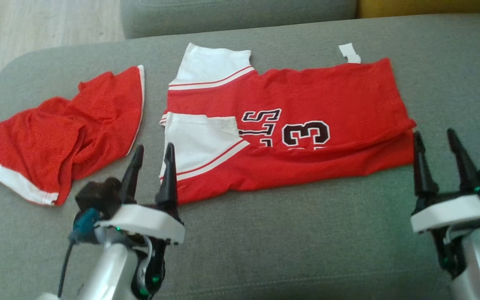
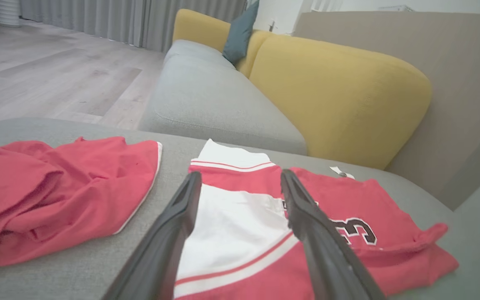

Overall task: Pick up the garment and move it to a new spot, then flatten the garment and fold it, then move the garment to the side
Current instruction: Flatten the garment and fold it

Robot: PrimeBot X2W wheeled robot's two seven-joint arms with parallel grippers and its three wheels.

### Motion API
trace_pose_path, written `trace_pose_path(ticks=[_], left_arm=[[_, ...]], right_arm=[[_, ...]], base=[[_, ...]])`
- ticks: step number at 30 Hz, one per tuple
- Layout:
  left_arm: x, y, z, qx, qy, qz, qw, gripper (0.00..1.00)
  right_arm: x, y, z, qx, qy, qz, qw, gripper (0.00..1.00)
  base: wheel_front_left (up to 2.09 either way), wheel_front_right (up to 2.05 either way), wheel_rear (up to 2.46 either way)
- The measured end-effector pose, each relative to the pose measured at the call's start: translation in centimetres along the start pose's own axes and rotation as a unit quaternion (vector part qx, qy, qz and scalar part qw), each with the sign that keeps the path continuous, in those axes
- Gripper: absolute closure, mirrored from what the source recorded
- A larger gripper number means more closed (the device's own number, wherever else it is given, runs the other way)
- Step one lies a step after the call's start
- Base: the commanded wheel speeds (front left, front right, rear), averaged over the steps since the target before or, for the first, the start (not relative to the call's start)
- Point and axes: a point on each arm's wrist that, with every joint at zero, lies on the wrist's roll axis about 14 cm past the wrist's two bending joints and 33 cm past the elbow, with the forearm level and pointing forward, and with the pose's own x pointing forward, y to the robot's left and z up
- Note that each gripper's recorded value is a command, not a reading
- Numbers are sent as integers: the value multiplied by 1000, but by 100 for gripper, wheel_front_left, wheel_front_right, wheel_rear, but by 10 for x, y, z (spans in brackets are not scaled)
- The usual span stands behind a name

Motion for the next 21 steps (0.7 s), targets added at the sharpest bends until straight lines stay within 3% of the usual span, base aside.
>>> trace_pose_path(ticks=[6, 11, 21], left_arm=[[-1, 0, -10, 11, 12, -3, 1000, 0], [-5, 7, -45, 37, 66, 3, 997, 0], [-10, 26, -105, 101, 190, 16, 976, 0]], right_arm=[[-8, -2, 3, -2, -6, -11, 1000, 0], [-8, -5, 9, -7, -8, -15, 1000, 0], [-11, -11, 6, -7, -2, -28, 1000, 0]], base=[[0, 0, 0], [0, 0, 0], [0, 0, 0]])
